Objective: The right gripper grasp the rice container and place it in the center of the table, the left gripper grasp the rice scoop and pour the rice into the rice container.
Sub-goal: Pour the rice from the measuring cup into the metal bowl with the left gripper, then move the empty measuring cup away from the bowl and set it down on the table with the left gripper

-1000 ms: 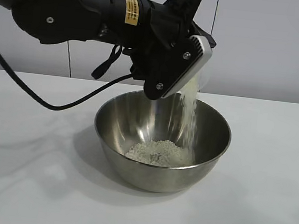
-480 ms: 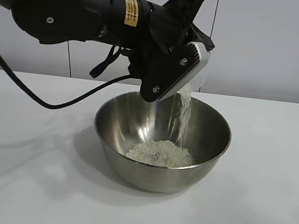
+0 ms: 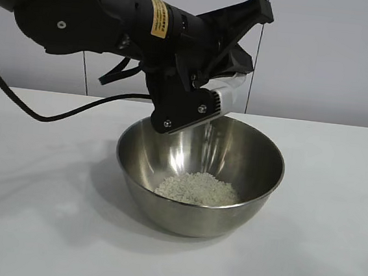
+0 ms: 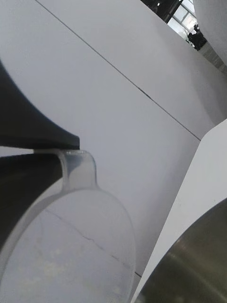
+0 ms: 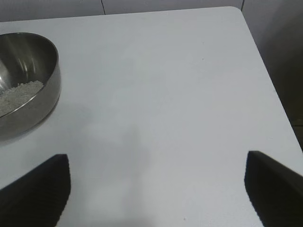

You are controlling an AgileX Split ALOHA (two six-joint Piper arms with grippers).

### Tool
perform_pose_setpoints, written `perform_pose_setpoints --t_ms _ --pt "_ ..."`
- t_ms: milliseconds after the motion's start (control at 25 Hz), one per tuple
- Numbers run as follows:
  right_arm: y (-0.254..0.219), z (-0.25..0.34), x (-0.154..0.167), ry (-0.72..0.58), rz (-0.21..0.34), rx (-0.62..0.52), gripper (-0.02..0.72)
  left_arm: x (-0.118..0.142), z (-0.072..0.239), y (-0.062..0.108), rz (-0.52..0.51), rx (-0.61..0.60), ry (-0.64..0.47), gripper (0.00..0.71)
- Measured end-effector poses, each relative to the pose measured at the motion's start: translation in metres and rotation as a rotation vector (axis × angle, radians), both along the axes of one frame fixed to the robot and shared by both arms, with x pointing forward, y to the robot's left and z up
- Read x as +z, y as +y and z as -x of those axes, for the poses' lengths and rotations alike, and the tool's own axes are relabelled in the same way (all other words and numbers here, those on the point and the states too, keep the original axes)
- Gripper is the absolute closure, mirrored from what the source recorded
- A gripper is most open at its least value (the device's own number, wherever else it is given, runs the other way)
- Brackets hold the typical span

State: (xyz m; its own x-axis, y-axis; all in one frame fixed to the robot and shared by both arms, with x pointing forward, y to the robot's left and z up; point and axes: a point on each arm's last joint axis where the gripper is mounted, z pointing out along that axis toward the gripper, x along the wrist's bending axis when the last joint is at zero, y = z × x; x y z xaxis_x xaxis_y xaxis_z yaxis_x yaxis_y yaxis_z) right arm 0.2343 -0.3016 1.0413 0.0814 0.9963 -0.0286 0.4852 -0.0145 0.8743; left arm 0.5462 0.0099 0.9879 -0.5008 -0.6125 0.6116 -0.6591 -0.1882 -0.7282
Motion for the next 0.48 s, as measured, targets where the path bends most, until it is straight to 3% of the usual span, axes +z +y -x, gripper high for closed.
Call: perform_pose_setpoints --t_ms 160,320,480 --pt "0.0000 0.0000 0.0000 0.000 0.000 0.000 0.009 -0.0001 0.0000 0.0001 0.107 0.060 0.148 0.698" --pt "0.0000 0.0000 0.0000 0.000 0.000 0.000 0.009 0.0015 0.0004 -0.0009 0.392 0.194 0.512 0.698" --pt "0.0000 0.0000 0.0000 0.000 0.000 0.000 0.009 0.0082 0.0022 -0.0042 0.759 0.292 0.952 0.698"
